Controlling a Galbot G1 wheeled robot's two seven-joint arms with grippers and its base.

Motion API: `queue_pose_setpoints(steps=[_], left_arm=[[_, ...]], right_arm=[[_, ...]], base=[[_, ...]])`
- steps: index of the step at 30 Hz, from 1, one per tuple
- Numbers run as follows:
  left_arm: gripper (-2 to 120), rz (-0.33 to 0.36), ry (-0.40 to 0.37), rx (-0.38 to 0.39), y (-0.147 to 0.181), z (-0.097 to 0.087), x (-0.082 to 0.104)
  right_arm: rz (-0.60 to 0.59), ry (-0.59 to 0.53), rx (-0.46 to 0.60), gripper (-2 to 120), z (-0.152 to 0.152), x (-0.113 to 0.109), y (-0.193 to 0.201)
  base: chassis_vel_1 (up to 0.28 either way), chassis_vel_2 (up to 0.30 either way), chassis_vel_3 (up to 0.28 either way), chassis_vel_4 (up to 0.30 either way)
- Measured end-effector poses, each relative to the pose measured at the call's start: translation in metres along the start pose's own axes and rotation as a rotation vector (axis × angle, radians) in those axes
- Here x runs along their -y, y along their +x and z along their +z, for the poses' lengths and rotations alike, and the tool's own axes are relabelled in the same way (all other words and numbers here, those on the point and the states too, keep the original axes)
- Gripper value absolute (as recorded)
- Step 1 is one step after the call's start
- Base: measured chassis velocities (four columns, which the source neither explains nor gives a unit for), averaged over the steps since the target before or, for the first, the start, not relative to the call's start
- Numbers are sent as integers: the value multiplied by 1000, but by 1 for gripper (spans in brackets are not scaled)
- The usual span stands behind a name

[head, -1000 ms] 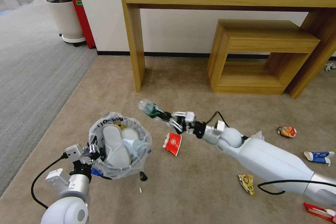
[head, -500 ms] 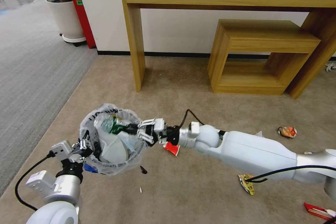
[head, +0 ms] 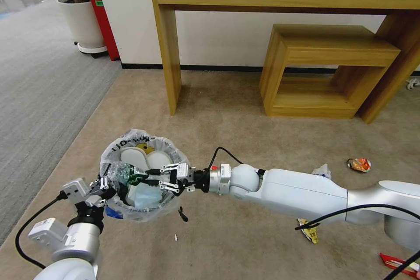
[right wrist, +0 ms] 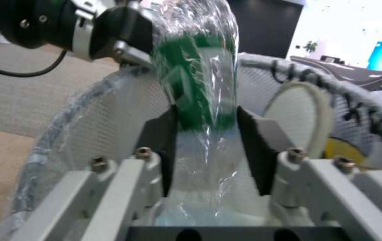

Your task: Pick up the trash bin and place the garbage on the floor into it.

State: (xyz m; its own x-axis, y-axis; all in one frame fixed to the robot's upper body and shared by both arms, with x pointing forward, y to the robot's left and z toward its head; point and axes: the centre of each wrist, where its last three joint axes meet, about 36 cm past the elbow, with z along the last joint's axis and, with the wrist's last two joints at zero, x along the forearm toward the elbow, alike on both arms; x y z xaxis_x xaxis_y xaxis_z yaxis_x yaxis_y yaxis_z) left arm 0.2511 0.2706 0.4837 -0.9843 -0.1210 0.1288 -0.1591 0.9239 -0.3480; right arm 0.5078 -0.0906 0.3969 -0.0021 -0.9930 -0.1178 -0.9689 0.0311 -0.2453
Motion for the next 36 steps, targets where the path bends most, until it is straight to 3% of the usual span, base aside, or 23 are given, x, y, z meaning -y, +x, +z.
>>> queue_pose_setpoints(steps=[2, 4, 11, 15, 18, 24, 25, 28, 33, 36], left_arm=[[3, 1, 0, 0, 0, 0, 0], [3, 0, -1, -4, 0, 2, 1], [3, -4, -4, -10, 3, 4, 1], [3, -11, -9, -14, 3, 7, -2], [3, -16, -15, -17, 3, 9, -4], [3, -17, -18, -25, 1, 13, -5], [3, -17, -18, -25, 1, 13, -5], [3, -16, -17, -30, 0, 16, -5], [3, -16, -18, -31, -1, 18, -5], [3, -16, -19, -31, -3, 19, -6]], right_arm=[[2, 1, 1, 42, -1, 0, 1], [12, 6, 5, 54, -5, 3, 5], [31, 8, 30, 76, -10, 3, 4], [96, 7, 61, 89, -20, 8, 2], [202, -9, 79, 99, -31, 16, 5], [483, -127, 24, 100, -25, 13, 29], [483, -127, 24, 100, -25, 13, 29], [661, -197, -72, 100, -2, -3, 44], [765, -238, -136, 100, 13, -15, 49], [970, -304, -311, 100, 44, -32, 47]], base=[[0, 0, 0, 0], [0, 0, 0, 0], [0, 0, 0, 0], [0, 0, 0, 0], [0, 0, 0, 0], [0, 0, 0, 0], [0, 0, 0, 0], [0, 0, 0, 0], [0, 0, 0, 0], [0, 0, 0, 0]])
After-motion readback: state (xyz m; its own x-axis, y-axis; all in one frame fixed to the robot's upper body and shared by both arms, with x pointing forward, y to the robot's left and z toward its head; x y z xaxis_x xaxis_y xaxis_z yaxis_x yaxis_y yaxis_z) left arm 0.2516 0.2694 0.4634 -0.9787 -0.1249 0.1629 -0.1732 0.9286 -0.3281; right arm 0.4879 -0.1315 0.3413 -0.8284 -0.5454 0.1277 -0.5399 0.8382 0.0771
